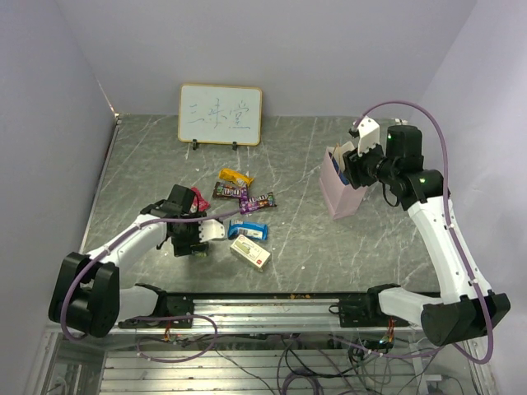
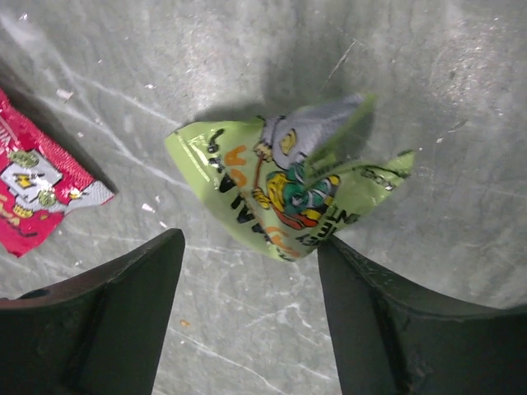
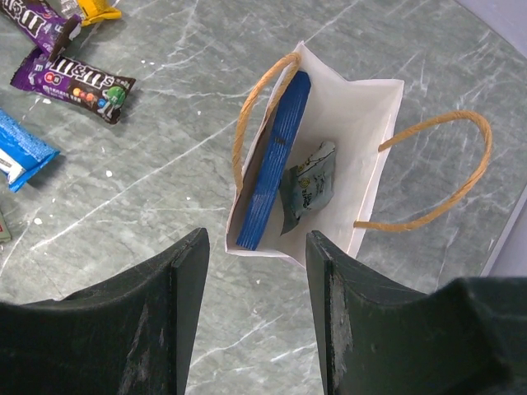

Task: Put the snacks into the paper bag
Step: Pick up the snack from the center of the board.

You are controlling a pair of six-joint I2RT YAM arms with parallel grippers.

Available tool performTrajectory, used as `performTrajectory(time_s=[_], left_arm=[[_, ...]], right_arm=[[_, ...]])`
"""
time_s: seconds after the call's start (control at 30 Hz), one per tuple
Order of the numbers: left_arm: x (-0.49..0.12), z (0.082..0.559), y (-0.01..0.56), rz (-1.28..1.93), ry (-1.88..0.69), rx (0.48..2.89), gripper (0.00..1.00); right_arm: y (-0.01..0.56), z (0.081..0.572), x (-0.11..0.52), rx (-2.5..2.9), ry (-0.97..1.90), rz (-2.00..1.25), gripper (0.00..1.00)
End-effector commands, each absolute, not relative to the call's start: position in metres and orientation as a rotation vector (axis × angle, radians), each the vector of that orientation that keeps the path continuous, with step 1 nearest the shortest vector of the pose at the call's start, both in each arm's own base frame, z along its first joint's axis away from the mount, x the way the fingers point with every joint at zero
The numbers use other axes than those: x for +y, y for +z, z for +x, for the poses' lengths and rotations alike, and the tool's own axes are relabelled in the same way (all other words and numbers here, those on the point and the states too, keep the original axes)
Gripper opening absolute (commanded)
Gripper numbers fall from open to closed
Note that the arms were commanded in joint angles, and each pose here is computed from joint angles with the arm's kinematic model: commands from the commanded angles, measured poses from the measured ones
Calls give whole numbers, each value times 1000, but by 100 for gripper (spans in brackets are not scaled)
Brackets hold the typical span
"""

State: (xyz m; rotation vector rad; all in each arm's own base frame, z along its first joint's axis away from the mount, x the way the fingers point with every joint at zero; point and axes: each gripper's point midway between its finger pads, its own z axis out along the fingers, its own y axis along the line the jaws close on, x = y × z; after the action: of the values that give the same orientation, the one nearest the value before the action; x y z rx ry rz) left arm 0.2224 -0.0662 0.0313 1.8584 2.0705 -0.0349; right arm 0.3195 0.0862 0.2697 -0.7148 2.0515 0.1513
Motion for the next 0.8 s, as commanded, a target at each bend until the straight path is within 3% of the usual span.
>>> performTrajectory(time_s=[0.0, 0.57, 0.77], left_arm=[[-82, 220, 25, 1888, -146, 1990, 73], [-99, 220, 38, 1797, -260, 1998, 19], [-110, 222, 61, 1758, -323, 1992, 10]], right_arm=[[262, 319, 85, 2072, 150, -728, 51], [269, 324, 104, 2006, 191, -878, 51], [291, 324, 129, 1894, 294, -963, 51]])
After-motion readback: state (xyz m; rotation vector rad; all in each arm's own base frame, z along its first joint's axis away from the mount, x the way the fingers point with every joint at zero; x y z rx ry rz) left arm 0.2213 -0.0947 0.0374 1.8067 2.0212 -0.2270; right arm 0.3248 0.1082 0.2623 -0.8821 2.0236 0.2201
